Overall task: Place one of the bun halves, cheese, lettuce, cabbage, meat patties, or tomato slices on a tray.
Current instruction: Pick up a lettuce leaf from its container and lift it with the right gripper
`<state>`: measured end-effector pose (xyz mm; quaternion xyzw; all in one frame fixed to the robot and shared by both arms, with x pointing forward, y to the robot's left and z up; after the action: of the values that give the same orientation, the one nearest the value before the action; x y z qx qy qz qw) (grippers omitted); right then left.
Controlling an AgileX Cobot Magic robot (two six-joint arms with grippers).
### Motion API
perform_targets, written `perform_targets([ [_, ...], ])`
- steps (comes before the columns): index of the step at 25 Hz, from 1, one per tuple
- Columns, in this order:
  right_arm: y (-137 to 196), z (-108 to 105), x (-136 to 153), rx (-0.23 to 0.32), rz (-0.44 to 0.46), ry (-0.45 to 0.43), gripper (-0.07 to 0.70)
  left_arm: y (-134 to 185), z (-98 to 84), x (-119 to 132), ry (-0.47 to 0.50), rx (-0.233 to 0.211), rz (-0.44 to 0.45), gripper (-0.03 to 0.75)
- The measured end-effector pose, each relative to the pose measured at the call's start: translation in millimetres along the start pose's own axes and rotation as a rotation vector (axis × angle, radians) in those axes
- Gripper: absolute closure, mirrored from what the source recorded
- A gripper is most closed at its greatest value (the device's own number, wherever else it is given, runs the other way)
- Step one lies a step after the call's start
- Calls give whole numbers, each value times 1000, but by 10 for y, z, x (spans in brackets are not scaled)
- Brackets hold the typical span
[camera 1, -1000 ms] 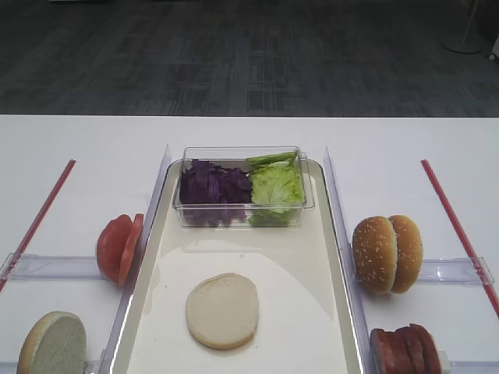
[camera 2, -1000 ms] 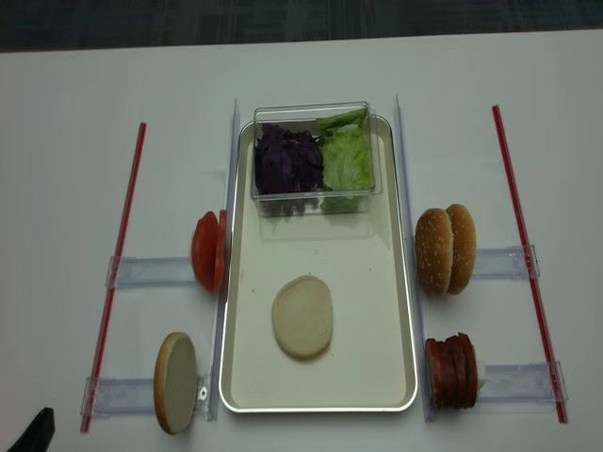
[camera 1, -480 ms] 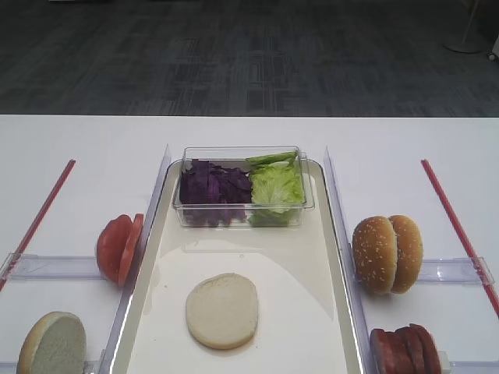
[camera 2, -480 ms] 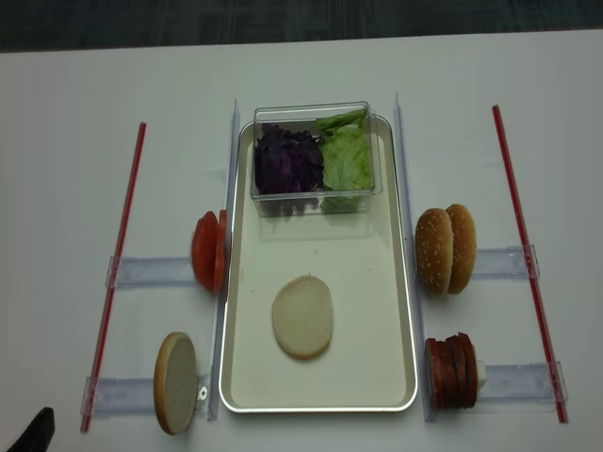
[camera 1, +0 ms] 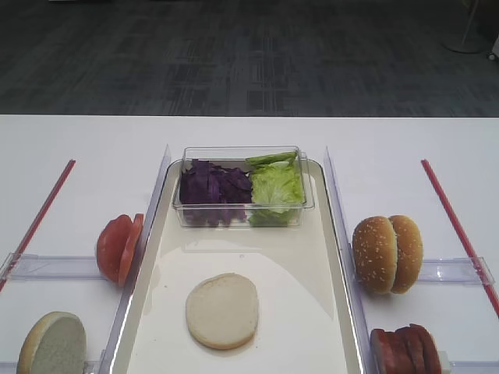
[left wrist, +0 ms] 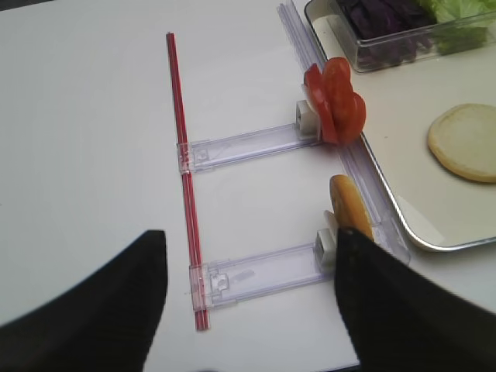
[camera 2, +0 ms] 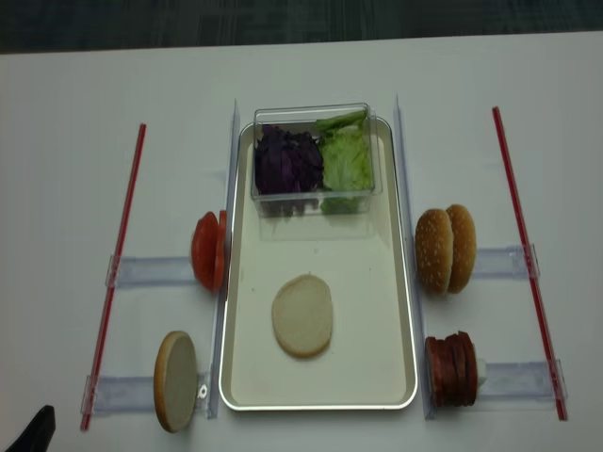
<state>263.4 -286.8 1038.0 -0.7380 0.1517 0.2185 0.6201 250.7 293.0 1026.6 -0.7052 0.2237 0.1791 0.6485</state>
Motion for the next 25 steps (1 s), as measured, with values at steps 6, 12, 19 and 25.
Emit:
perform_targets([
  [6, -178, -25, -54, -21, -24, -2, -60, 0, 0, 0, 0, 0, 0, 237],
  [12, -297, -12, 56, -14, 6, -53, -60, 0, 0, 0, 0, -2, 0, 228],
  [19, -484, -53, 215, 1, 81, -88, -15, -1, 23, 0, -19, -30, -1, 228],
  [25, -635, -10, 400, -6, 143, -188, 69, -2, 34, -1, -28, -70, -2, 228],
])
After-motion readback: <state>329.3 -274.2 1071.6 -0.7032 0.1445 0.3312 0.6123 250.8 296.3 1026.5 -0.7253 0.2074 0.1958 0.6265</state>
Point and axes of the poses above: a point on each arm's last joint axis where the gripper is mounted, x pointing out along that axis toward the gripper, z along the wrist's bending axis when the last joint is at zero, y = z × x, the point moved 3 cm from there along x, pointing out along that axis toward the gripper, and after that the axes turned 11 degrees about -x, right-handed, at the moved point
